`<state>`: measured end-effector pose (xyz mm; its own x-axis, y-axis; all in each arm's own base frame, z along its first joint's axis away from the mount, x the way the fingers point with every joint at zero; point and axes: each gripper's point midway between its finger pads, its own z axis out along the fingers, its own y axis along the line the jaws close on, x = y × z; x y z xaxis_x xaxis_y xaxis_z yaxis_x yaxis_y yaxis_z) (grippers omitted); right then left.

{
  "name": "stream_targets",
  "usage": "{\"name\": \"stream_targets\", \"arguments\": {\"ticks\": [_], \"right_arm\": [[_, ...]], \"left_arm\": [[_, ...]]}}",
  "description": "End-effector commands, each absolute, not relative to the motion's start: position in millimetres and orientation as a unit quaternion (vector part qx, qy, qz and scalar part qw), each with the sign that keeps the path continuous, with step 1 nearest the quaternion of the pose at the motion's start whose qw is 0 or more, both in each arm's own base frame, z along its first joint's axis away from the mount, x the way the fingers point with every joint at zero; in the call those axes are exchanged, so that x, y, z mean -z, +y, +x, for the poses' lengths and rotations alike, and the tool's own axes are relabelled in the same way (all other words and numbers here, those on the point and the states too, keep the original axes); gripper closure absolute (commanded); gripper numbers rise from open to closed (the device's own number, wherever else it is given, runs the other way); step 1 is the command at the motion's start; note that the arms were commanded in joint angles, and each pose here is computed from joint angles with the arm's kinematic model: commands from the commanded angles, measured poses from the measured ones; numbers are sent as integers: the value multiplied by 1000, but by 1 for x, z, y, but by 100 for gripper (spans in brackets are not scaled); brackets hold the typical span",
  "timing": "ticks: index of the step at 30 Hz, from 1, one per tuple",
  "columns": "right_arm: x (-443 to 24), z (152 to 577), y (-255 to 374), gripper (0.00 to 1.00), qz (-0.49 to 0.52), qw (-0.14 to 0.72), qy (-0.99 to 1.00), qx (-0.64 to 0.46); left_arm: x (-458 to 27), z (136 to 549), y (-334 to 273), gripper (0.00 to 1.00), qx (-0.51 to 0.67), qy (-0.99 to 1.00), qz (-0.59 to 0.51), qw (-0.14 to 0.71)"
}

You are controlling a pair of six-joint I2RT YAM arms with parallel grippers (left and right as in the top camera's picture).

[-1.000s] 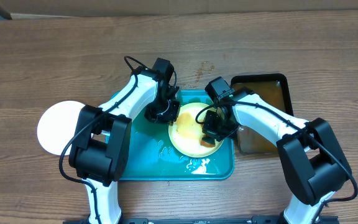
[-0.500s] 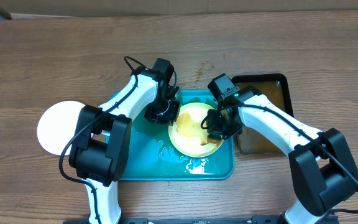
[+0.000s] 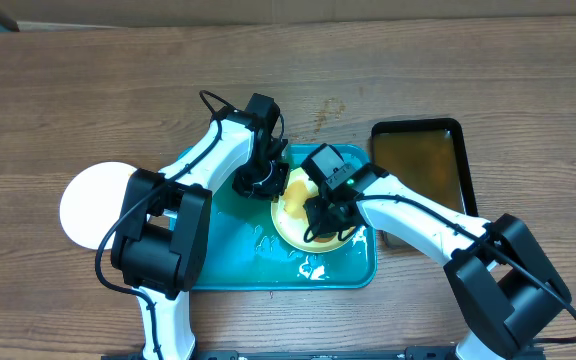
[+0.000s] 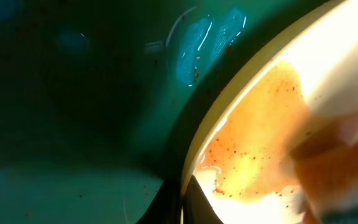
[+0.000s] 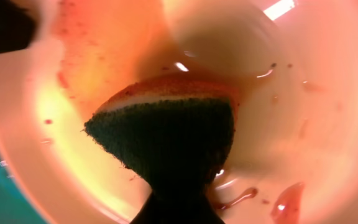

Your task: Clean dirty plates on tray and stack at the side

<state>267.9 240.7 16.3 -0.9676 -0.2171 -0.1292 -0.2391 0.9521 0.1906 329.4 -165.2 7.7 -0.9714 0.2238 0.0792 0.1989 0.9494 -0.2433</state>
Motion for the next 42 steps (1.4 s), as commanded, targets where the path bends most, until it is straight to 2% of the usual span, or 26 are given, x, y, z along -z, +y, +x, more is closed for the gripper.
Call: {"name": "stream_targets", "arguments": {"ticks": [1,6,12,20,26,33,37,42], "right_arm": [[-12,268,233,96,-143,71,983,-92],[3,269,216,96,-154,90,982,-56],[-10,304,171,96,-80,164,980,74],[-35,324,181,96,-64,178,981,49],[-83,331,191,96,-37,207,978,-2],[-125,342,124,96,99,228,968,-12],[-115,339,76,96,149,182,972,-3],[-99,334,52,96,142,139,979,-34]], "left_arm": [[4,321,-150,96,-78,-990,-97,68],[4,321,-150,96,-78,-990,-95,68],[4,320,-149,96,-77,-990,-95,70],[4,320,-149,96,-77,-990,-95,71],[-4,327,-151,96,-80,-991,-96,52],[-46,350,-143,96,-55,-994,-92,-30],[-84,361,-127,96,-13,-991,-90,-94],[-133,369,-107,96,32,-981,-78,-173]]}}
